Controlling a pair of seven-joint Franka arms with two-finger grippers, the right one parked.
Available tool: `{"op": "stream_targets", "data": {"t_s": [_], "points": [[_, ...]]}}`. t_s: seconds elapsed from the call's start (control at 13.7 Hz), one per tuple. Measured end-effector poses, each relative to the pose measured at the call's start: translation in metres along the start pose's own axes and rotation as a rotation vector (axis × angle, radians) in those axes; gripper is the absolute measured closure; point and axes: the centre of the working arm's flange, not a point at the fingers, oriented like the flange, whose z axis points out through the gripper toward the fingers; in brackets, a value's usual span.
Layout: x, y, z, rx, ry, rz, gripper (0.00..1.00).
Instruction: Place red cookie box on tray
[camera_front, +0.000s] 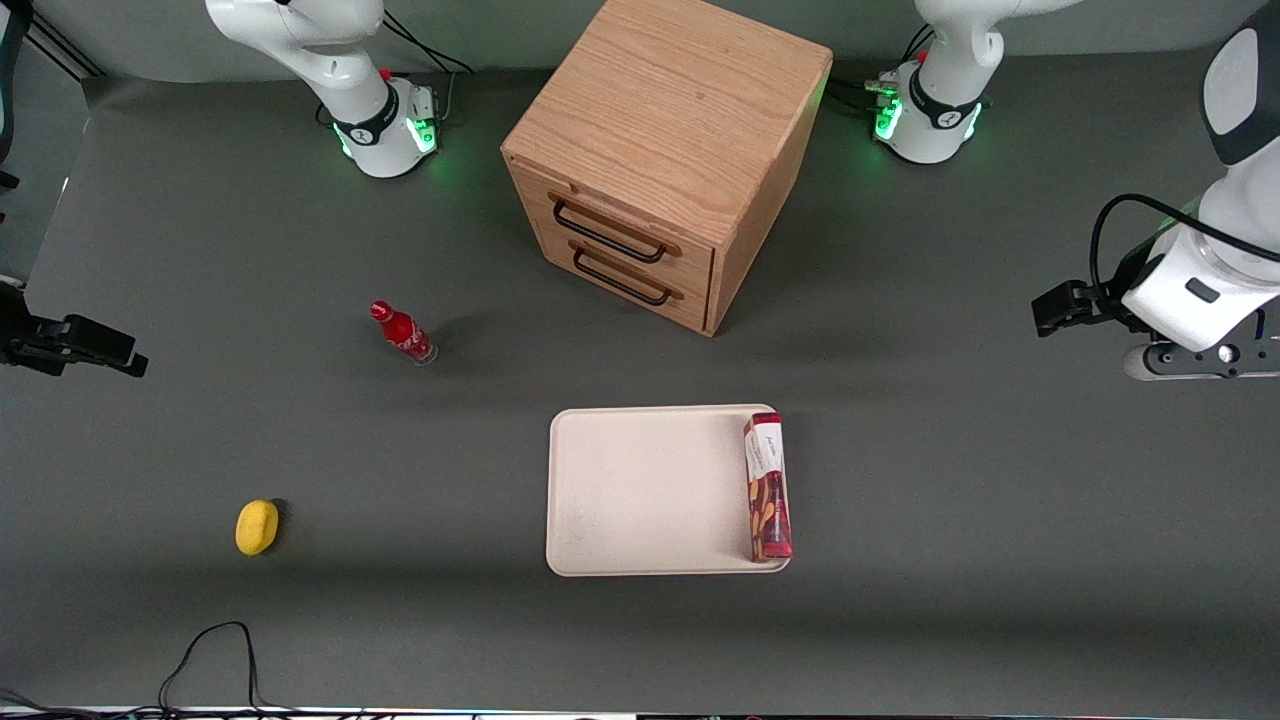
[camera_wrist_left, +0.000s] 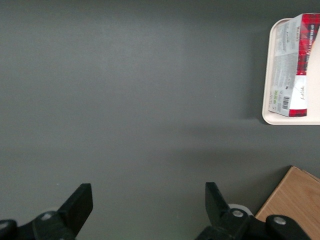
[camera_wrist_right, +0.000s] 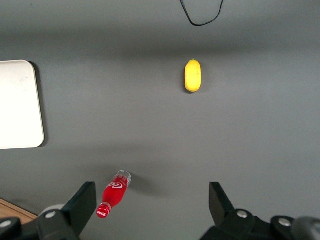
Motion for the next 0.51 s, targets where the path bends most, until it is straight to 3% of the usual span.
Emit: {"op": "stream_targets", "data": {"t_s": [0.29, 0.51], "points": [[0.001, -0.033, 0.004, -0.008, 0.011, -0.031, 0.0], [0.0, -0.066, -0.001, -0.056, 0.021, -0.073, 0.0]]}}
